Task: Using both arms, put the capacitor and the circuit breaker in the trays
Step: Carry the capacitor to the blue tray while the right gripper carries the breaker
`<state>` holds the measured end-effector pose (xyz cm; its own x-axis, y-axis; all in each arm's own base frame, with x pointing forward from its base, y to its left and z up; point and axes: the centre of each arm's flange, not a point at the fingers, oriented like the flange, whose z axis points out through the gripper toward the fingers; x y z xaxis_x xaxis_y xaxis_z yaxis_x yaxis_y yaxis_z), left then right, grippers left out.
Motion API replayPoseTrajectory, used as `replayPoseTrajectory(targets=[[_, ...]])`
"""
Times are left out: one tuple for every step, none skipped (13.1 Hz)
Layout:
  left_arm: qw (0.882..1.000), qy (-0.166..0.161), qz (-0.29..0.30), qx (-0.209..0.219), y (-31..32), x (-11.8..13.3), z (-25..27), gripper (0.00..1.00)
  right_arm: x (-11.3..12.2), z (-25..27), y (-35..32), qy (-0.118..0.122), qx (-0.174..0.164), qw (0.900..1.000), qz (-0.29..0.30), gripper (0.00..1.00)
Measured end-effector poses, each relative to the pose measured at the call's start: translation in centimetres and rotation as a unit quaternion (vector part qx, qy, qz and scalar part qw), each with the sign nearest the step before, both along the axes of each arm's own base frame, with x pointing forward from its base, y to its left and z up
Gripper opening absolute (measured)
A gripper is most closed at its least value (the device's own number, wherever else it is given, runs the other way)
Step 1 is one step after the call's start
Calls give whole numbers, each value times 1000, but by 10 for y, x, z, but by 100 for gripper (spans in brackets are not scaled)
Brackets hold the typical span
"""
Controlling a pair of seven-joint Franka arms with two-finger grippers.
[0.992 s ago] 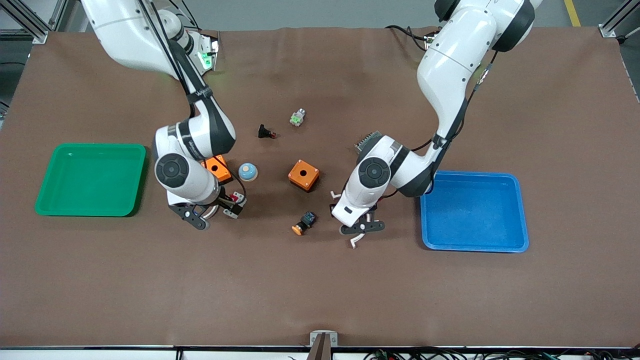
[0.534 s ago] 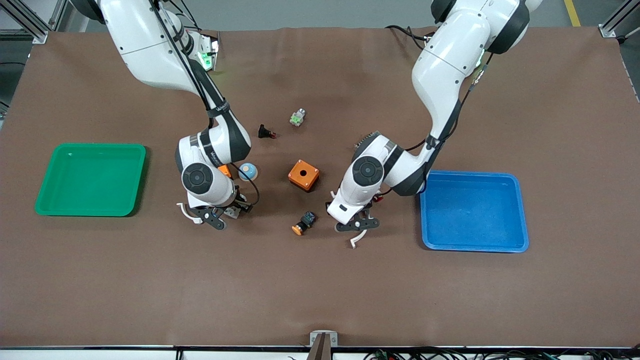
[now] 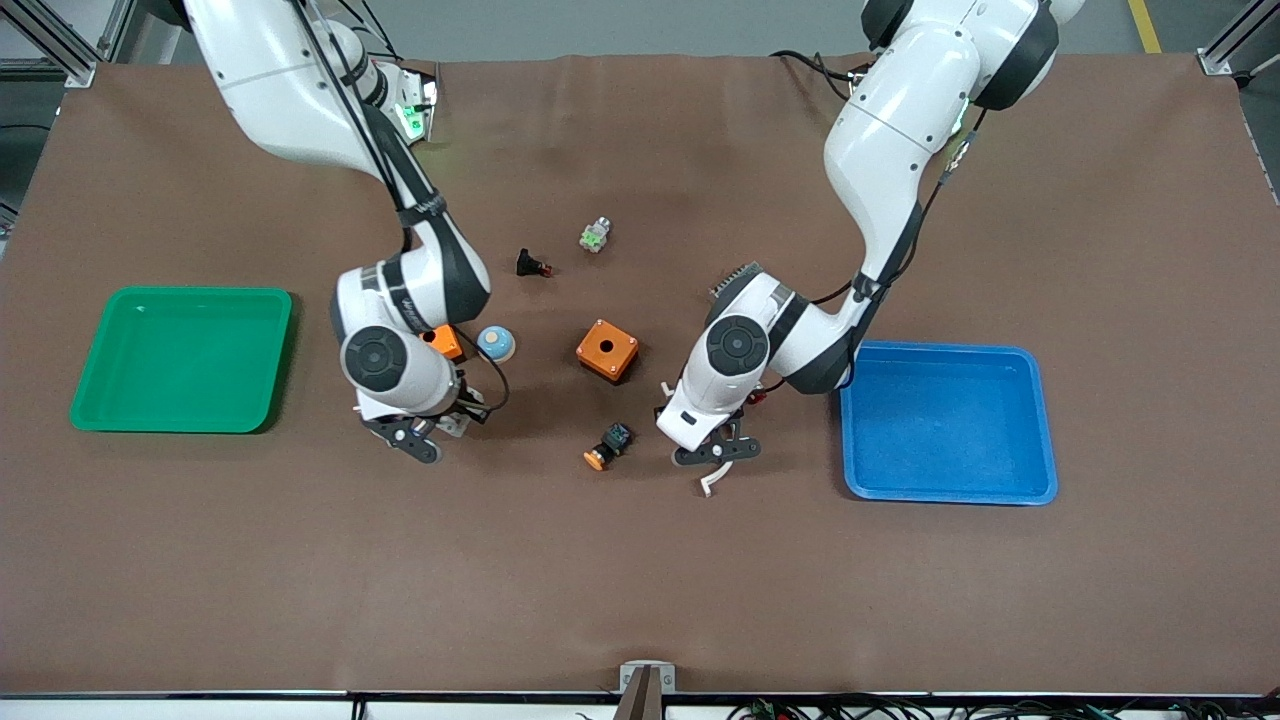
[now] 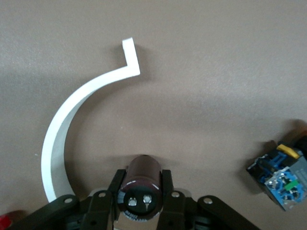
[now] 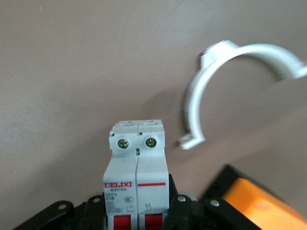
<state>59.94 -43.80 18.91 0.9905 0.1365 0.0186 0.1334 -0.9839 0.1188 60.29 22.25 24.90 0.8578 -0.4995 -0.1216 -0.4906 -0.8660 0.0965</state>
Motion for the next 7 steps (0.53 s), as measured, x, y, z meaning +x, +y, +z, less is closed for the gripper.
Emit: replayPoseTrajectory(targets=[[1000, -9, 6, -1, 5, 8, 9, 35, 2, 25, -18, 6, -8, 1000, 12, 40], [1000, -20, 17, -2, 18, 22, 25, 35, 3, 51, -39, 11, -25, 999, 25, 40], [999, -26, 32, 0, 38, 38, 46, 35, 2, 75, -62, 16, -39, 998, 39, 40], [999, -25, 43, 6, 62, 52, 73, 35, -1, 94, -84, 18, -45, 997, 54, 40], [999, -22, 40, 14, 89, 63, 100, 35, -5, 107, -108, 20, -41, 996, 72, 40], [999, -18, 25, 24, 118, 71, 122, 35, -11, 115, -136, 24, -34, 995, 88, 40], [999, -15, 7, 31, 148, 76, 134, 35, -18, 117, -168, 28, -24, 994, 103, 40]])
